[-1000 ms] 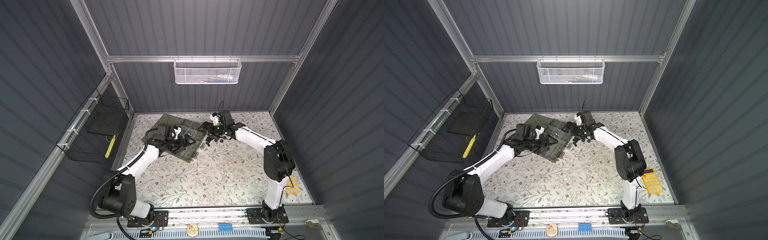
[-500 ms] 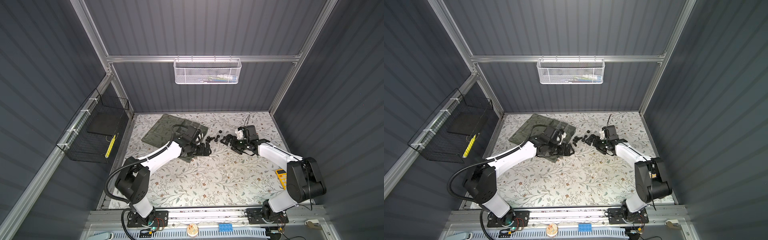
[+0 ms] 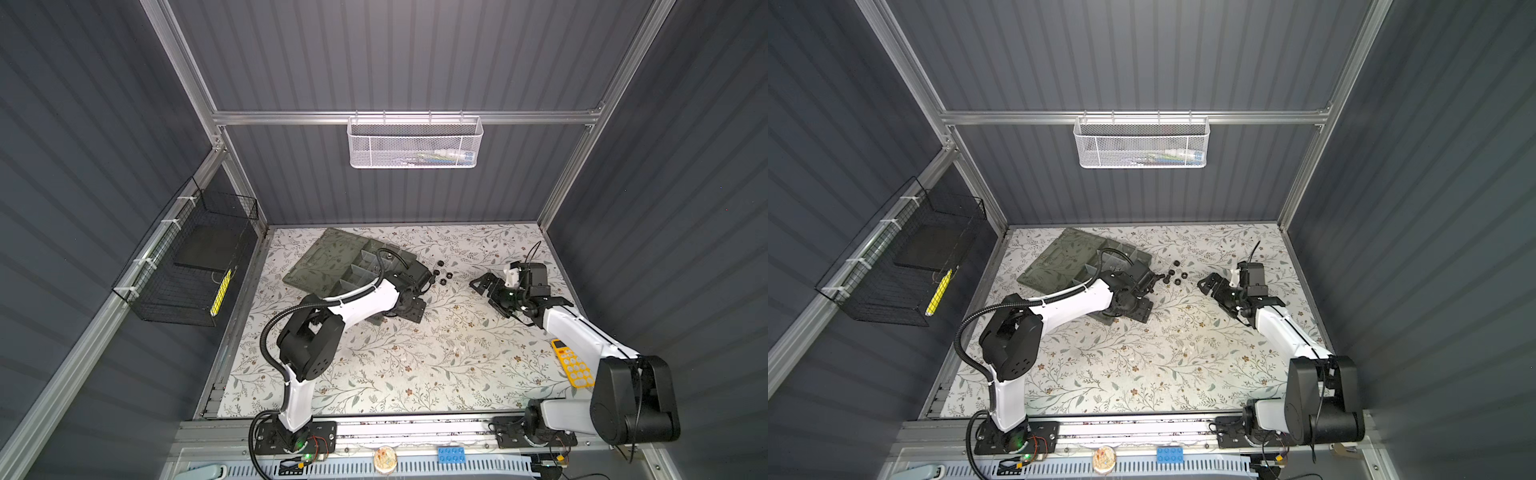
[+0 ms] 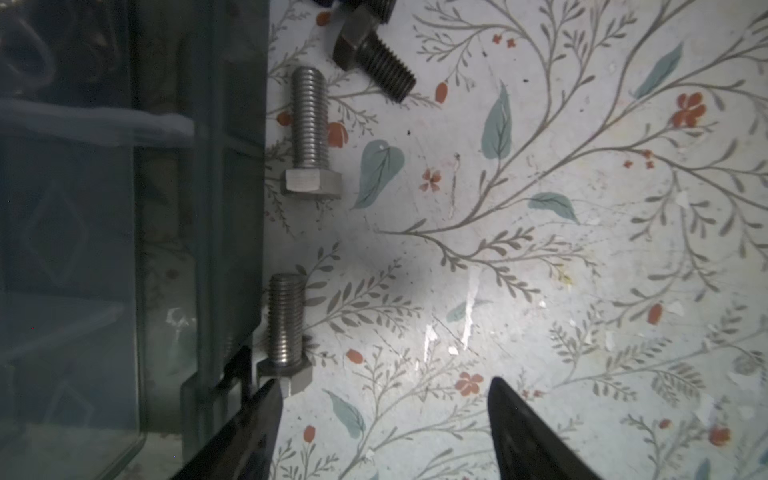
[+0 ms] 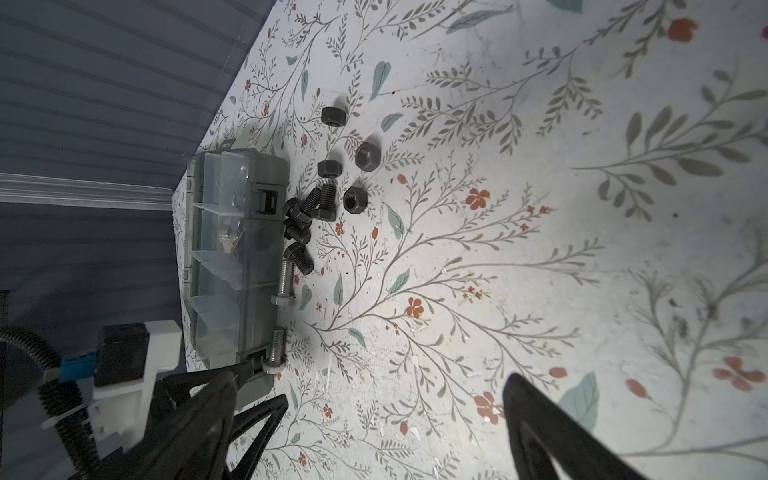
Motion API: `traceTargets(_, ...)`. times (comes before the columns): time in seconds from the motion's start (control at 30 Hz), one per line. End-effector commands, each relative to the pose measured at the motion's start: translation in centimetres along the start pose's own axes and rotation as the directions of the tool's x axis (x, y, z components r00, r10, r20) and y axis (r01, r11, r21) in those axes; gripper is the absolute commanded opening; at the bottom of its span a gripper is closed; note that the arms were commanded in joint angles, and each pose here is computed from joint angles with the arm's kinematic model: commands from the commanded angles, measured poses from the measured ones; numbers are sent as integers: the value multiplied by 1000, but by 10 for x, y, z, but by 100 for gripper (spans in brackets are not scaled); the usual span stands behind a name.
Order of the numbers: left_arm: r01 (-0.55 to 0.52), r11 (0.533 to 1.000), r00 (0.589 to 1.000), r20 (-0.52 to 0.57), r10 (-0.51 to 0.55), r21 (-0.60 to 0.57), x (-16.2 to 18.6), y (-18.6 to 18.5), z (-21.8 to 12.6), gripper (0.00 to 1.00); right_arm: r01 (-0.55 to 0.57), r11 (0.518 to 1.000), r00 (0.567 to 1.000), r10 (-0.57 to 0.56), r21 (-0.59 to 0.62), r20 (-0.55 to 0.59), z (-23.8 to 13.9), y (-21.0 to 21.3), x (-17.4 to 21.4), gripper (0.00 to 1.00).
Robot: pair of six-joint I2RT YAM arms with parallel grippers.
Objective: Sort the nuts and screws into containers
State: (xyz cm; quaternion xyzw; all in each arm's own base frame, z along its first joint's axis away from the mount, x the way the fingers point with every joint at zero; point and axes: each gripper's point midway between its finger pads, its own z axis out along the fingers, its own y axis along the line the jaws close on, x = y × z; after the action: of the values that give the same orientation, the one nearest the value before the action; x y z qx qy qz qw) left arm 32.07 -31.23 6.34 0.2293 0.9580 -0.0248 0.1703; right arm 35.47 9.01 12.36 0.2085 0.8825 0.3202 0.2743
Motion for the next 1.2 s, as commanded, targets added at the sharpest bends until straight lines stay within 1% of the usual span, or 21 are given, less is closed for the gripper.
traceTargets(0.0, -83, 989, 995, -60, 76, -123, 11, 14, 8, 77, -14, 1000, 1000, 13, -21, -8, 1, 1, 1, 99)
traceTargets(0.13, -110, 983, 990, -101, 95, -150, 17, 17, 20, 74, -17, 1000, 1000, 17, -26, -3, 2, 2, 0, 99)
traceTargets(0.33, -133, 976, 986, -126, 112, -172, 23, 20, 29, 73, -19, 999, 1000, 19, -28, -3, 2, 3, 0, 99)
traceTargets(0.57, -134, 981, 981, -159, 111, -139, 33, 14, 40, 71, -19, 999, 1000, 19, -33, 5, 2, 4, -3, 99)
traceTargets(0.73, -132, 985, 978, -174, 112, -107, 41, 3, 44, 67, -19, 999, 1000, 19, -33, 8, 2, 6, -5, 99)
traceTargets(0.83, -126, 988, 978, -177, 110, -86, 44, -3, 45, 62, -19, 999, 1000, 20, -34, 11, 2, 6, -6, 99)
traceTargets(0.9, -136, 987, 978, -174, 119, -89, 45, -6, 44, 58, -19, 999, 1000, 20, -36, 13, 1, 7, -6, 99)
traceTargets(1.17, -151, 984, 974, -186, 132, -92, 46, -7, 51, 51, -16, 999, 1000, 17, -41, 18, -2, 9, -7, 99)
